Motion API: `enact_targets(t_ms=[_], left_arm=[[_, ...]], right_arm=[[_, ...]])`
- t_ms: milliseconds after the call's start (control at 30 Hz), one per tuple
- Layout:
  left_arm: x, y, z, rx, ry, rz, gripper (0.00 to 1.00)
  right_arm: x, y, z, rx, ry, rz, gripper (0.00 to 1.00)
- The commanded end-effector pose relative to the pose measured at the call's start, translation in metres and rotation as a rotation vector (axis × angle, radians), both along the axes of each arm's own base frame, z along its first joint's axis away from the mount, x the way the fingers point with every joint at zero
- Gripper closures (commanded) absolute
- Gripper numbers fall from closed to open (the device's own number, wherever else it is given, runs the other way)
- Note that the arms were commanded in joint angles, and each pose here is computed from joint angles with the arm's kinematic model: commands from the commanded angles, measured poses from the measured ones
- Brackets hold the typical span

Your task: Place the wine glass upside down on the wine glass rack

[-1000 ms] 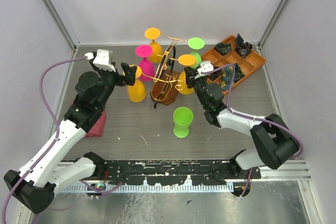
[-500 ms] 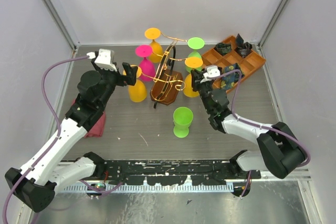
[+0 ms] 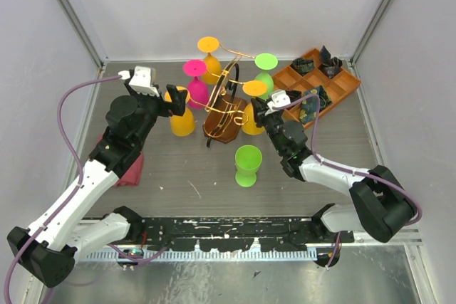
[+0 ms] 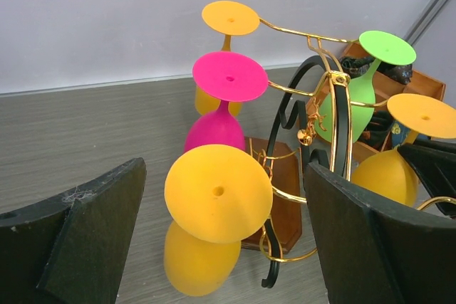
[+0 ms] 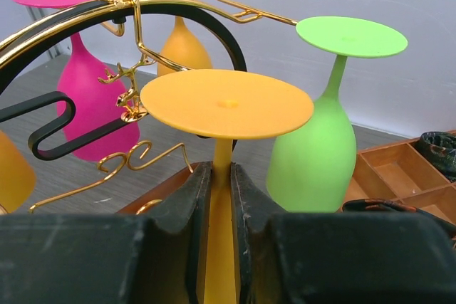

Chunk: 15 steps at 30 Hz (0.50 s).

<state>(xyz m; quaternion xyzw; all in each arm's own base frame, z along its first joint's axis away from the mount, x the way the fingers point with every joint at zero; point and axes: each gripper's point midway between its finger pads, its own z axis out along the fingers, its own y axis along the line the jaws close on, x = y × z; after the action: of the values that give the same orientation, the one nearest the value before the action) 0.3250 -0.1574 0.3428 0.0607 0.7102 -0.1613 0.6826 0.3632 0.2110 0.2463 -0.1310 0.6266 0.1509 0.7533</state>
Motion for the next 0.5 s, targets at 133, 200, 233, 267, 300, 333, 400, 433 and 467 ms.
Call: enact_targets(t_ms=[133, 200, 233, 267, 300, 333, 400, 433, 467], left_arm=[[0.0, -0.001, 0.0, -0.011, 0.003, -0.006, 0.02], [0.0, -0.002, 0.001, -0.013, 0.002, -0.009, 0.02], [0.0, -0.002, 0.003, -0.015, 0.0, -0.012, 0.02], [0.0, -0.002, 0.005, -0.016, -0.003, -0.014, 0.02], [0.0, -0.003, 0.009, -0.019, -0.009, -0.019, 0.02], [-0.001, -0.004, 0.013, -0.021, -0.018, -0.026, 0.02], [-0.003, -0.009, 0.025, -0.023, -0.042, -0.06, 0.02], [-0.005, -0.012, 0.031, -0.023, -0.055, -0.083, 0.02], [-0.008, -0.016, 0.038, -0.023, -0.07, -0.11, 0.02]], right_arm=[[-0.007, -0.011, 0.023, 0.015, -0.032, -0.05, 0.65], [-0.009, -0.017, 0.023, 0.012, -0.028, -0.069, 0.59], [-0.01, -0.02, 0.022, 0.01, -0.025, -0.077, 0.57], [-0.012, -0.022, 0.02, 0.006, -0.02, -0.085, 0.55], [-0.013, -0.025, 0.019, 0.004, -0.016, -0.094, 0.53], [-0.015, -0.028, 0.017, 0.002, -0.01, -0.102, 0.52], [-0.019, -0.034, 0.015, 0.0, -0.003, -0.116, 0.5], [-0.021, -0.037, 0.013, 0.002, 0.002, -0.123, 0.5], [-0.024, -0.041, 0.012, 0.004, 0.01, -0.13, 0.49]])
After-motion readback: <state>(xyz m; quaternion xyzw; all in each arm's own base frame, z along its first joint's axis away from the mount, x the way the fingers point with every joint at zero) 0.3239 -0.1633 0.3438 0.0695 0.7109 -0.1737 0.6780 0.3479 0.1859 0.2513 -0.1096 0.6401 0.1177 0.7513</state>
